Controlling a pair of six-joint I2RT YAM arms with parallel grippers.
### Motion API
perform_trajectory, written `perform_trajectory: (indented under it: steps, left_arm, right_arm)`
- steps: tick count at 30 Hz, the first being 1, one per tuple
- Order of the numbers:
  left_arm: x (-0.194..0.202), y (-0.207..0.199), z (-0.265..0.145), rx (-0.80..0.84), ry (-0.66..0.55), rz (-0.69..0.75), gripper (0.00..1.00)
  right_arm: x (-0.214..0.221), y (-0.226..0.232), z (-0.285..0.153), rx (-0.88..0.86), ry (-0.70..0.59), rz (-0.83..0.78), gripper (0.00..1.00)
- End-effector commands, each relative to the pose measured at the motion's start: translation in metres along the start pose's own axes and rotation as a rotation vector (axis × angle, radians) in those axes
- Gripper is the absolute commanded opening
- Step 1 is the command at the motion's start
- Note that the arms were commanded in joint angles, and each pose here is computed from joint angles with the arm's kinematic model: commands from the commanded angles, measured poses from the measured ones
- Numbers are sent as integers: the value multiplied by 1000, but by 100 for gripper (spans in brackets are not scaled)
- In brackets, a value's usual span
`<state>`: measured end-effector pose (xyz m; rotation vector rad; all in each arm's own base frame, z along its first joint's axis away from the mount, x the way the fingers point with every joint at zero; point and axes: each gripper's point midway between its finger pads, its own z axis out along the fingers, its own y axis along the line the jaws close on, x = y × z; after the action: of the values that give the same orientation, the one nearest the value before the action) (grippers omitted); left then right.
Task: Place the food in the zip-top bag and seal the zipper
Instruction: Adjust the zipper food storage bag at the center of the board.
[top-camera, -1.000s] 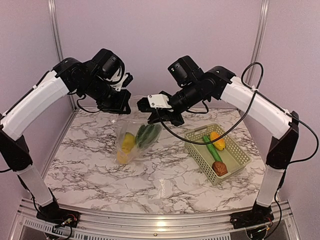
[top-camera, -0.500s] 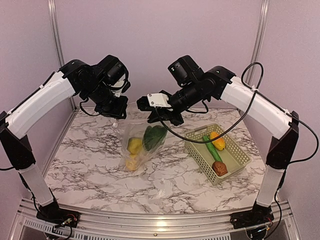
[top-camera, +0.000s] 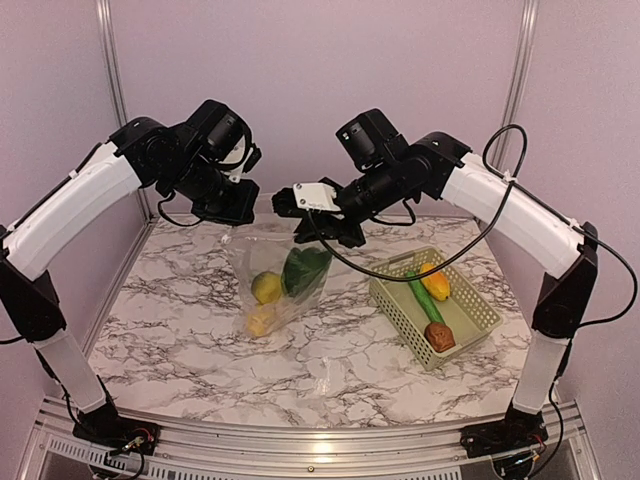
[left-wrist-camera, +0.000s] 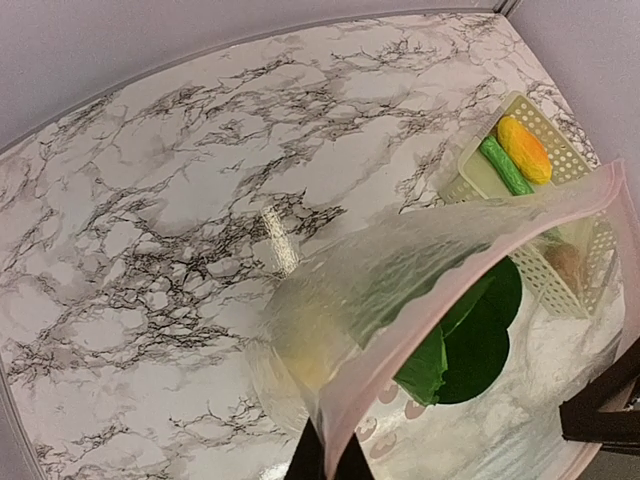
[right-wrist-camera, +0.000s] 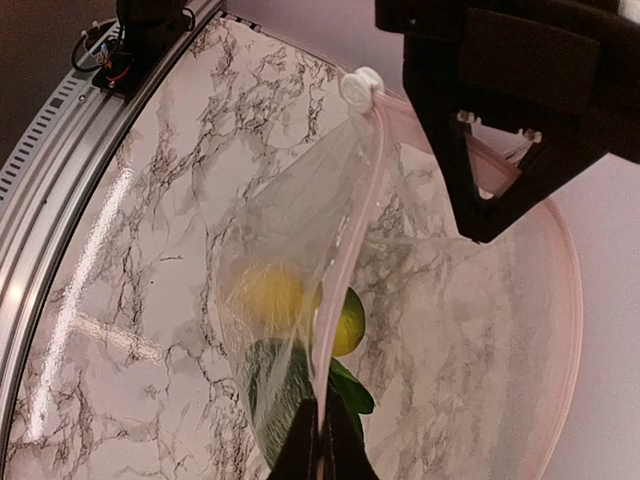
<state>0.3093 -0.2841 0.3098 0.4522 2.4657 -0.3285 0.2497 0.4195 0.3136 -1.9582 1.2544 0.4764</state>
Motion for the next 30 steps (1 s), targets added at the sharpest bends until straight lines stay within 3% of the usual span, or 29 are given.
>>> perform_trajectory:
  steps: [1, 8, 19, 30]
  left_arm:
    - [-5, -1, -5, 14, -35, 11, 0]
    - [-7, -5, 2, 27, -40, 12, 0]
    - [1, 0, 11, 13, -44, -9, 0]
    - [-4, 2, 13, -2, -77, -21, 0]
  right_arm:
    - [-7, -7, -10, 50, -3, 4, 12]
    - [0, -5, -33, 88, 9, 35, 32]
    - [36, -23, -103, 221, -8, 212, 35]
    - [165, -13, -133, 275, 115, 538, 34]
